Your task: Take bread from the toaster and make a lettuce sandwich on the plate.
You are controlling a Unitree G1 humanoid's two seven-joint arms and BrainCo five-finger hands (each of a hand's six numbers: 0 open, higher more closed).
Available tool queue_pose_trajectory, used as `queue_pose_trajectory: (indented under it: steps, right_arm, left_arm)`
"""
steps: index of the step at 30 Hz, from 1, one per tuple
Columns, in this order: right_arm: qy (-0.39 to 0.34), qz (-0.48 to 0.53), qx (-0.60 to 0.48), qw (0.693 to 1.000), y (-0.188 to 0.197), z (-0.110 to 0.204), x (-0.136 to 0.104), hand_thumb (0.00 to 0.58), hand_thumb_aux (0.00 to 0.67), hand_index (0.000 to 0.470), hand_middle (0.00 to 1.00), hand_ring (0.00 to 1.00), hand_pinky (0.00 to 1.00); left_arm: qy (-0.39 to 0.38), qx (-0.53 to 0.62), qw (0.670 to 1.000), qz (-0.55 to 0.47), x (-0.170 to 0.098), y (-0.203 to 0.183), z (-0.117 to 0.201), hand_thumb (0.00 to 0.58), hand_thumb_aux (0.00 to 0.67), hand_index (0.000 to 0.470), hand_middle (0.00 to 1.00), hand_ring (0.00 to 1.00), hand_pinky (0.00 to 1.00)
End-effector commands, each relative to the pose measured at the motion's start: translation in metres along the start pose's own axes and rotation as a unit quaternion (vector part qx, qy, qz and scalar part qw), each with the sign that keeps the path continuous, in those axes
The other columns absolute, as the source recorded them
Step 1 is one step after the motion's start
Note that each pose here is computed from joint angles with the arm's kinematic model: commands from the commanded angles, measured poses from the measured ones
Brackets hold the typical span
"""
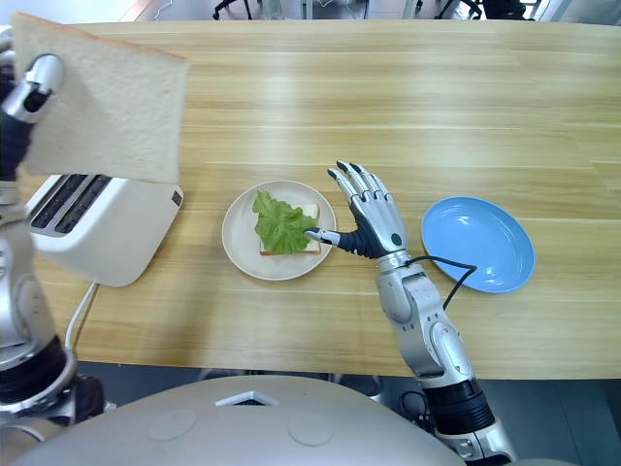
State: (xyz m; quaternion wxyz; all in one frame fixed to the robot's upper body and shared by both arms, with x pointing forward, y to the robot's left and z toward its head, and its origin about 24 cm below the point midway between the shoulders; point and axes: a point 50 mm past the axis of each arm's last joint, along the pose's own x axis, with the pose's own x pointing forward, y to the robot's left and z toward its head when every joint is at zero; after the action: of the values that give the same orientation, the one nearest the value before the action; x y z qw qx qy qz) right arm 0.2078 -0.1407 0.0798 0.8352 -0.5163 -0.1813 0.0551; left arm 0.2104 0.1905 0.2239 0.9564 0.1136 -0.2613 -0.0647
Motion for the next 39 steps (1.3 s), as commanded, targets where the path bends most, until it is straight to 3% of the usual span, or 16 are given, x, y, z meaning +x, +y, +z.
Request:
queue_pose_trajectory:
  steps: [1, 7, 12, 20, 25, 31, 39]
  right_arm:
    - [0.010, 0.005, 0.002, 1.000, 0.002, -0.004, -0.001, 0.000, 0.000, 0.000, 0.00, 0.00, 0.00]
    - [0.018, -0.001, 0.004, 1.000, 0.001, -0.005, -0.003, 0.000, 0.000, 0.000, 0.00, 0.00, 0.00]
    - [0.027, -0.016, 0.006, 1.000, -0.005, -0.008, -0.005, 0.000, 0.000, 0.000, 0.00, 0.00, 0.00]
    - [0.044, -0.028, 0.006, 0.999, -0.010, -0.015, -0.008, 0.000, 0.000, 0.000, 0.00, 0.00, 0.00]
    - [0.047, -0.028, 0.006, 0.998, -0.008, -0.016, -0.007, 0.000, 0.000, 0.000, 0.00, 0.00, 0.00]
    - [0.046, -0.024, 0.005, 0.999, -0.004, -0.015, -0.007, 0.000, 0.000, 0.000, 0.00, 0.00, 0.00]
    - [0.036, -0.005, -0.005, 0.999, 0.004, -0.011, -0.006, 0.000, 0.000, 0.000, 0.00, 0.00, 0.00]
  left_arm:
    - [0.069, -0.081, 0.994, -0.041, 0.000, -0.028, -0.025, 0.580, 0.670, 0.460, 1.00, 1.00, 1.00]
    - [0.191, -0.140, 0.970, -0.060, -0.006, -0.059, -0.085, 0.580, 0.670, 0.460, 1.00, 1.00, 1.00]
    - [0.279, -0.102, 0.953, -0.055, -0.027, -0.071, -0.138, 0.580, 0.670, 0.460, 1.00, 1.00, 1.00]
    - [0.329, -0.051, 0.941, -0.066, -0.031, -0.082, -0.191, 0.580, 0.670, 0.460, 1.00, 1.00, 1.00]
    - [0.340, -0.119, 0.931, -0.053, -0.016, -0.097, -0.199, 0.580, 0.670, 0.460, 1.00, 1.00, 1.00]
    - [0.316, -0.197, 0.927, -0.035, 0.009, -0.110, -0.183, 0.580, 0.670, 0.460, 1.00, 1.00, 1.00]
    - [0.329, -0.218, 0.918, -0.032, 0.016, -0.118, -0.174, 0.580, 0.670, 0.460, 1.00, 1.00, 1.00]
